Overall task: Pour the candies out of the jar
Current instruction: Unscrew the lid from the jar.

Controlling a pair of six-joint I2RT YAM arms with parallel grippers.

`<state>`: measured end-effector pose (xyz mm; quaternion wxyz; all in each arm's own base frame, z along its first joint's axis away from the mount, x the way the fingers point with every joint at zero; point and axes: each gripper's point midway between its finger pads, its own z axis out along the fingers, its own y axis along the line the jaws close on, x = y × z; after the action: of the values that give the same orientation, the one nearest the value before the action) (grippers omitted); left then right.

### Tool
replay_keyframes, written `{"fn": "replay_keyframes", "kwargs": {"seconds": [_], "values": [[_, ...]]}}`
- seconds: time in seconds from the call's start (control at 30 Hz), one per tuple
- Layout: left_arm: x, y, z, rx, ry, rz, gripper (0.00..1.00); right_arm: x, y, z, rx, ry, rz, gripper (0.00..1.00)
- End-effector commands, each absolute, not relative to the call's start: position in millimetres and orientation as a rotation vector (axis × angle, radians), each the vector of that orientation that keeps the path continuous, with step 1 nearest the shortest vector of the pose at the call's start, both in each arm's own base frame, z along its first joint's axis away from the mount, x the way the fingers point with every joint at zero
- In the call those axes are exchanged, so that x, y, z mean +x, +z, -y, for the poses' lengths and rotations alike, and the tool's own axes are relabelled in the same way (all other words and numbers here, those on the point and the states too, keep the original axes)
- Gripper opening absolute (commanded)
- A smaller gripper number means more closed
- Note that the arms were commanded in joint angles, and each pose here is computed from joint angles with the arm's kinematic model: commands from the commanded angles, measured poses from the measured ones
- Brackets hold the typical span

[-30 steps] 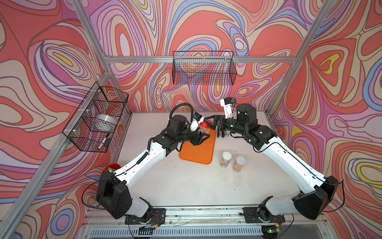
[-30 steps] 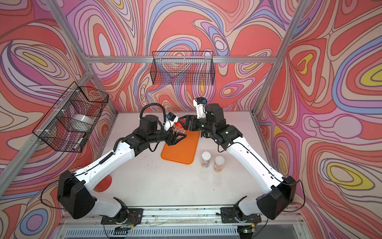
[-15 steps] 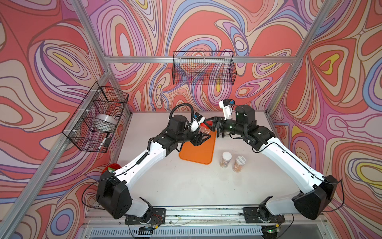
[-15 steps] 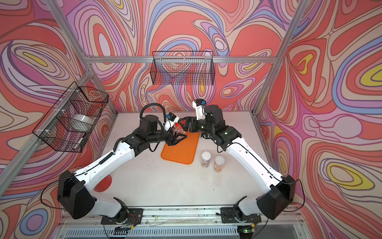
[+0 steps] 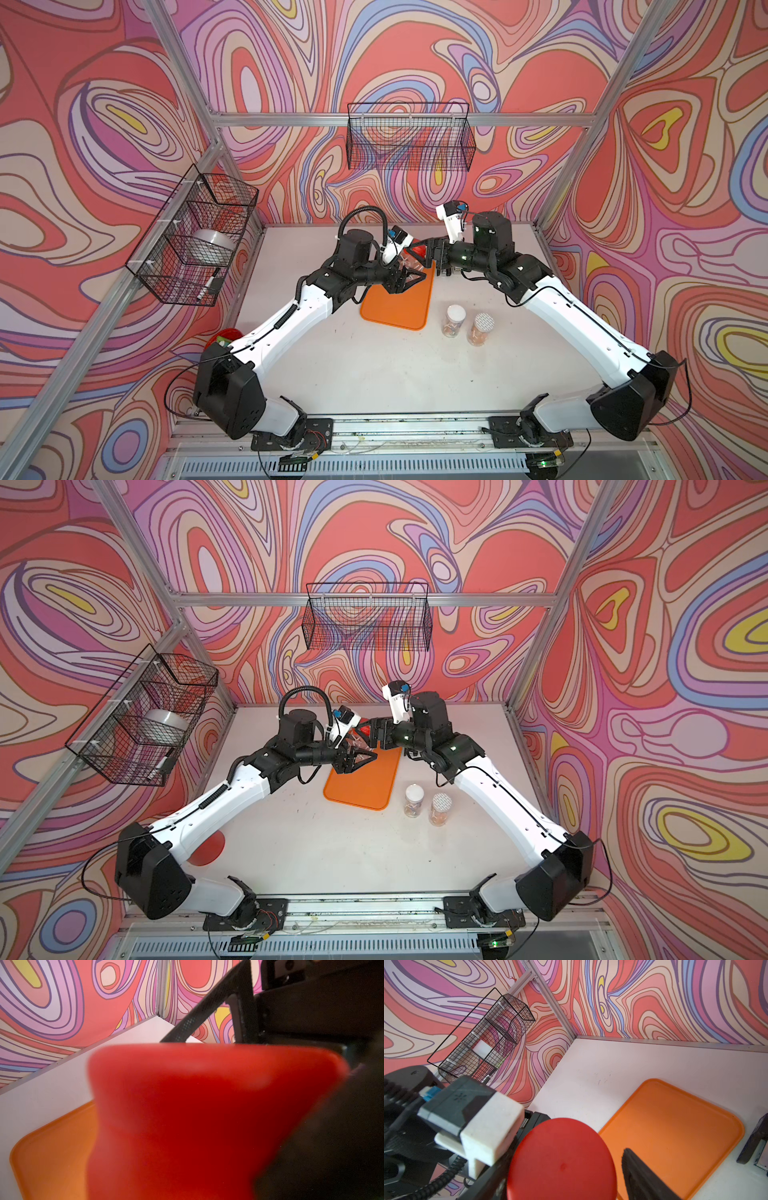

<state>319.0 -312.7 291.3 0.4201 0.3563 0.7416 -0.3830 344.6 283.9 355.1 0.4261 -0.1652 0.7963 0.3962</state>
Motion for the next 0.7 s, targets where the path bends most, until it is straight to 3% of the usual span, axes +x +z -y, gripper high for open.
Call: {"fn": "replay_keyframes", "kwargs": {"seconds": [0.0,0.07,0.17,0.27,0.67], "values": [[303.1,323.4,326.0,0.986,-1.029,-1.714,0.00,349.6,340.1,-292.9,-0.444,0.993,-2.008,0.82],[301.0,324.6,325.0,0.988,-1.028,-1.706,0.00,348.2,338.3,-293.2,-0.449,1.000,-2.013,0.77],[294.1,328.1,324.4,1.014,-1.053,-1.675,0.00,339.2,340.1,-295.2,-0.511,1.019,-1.989,0.55],[289.1,334.9,323.2,1.028,-1.114,-1.644,0.00,327.5,346.8,-294.3,-0.605,1.043,-1.928,0.46],[272.8,360.0,314.8,1.063,-1.335,-1.544,0.00,293.7,364.9,-282.0,-0.874,1.250,-1.770,0.44]]}}
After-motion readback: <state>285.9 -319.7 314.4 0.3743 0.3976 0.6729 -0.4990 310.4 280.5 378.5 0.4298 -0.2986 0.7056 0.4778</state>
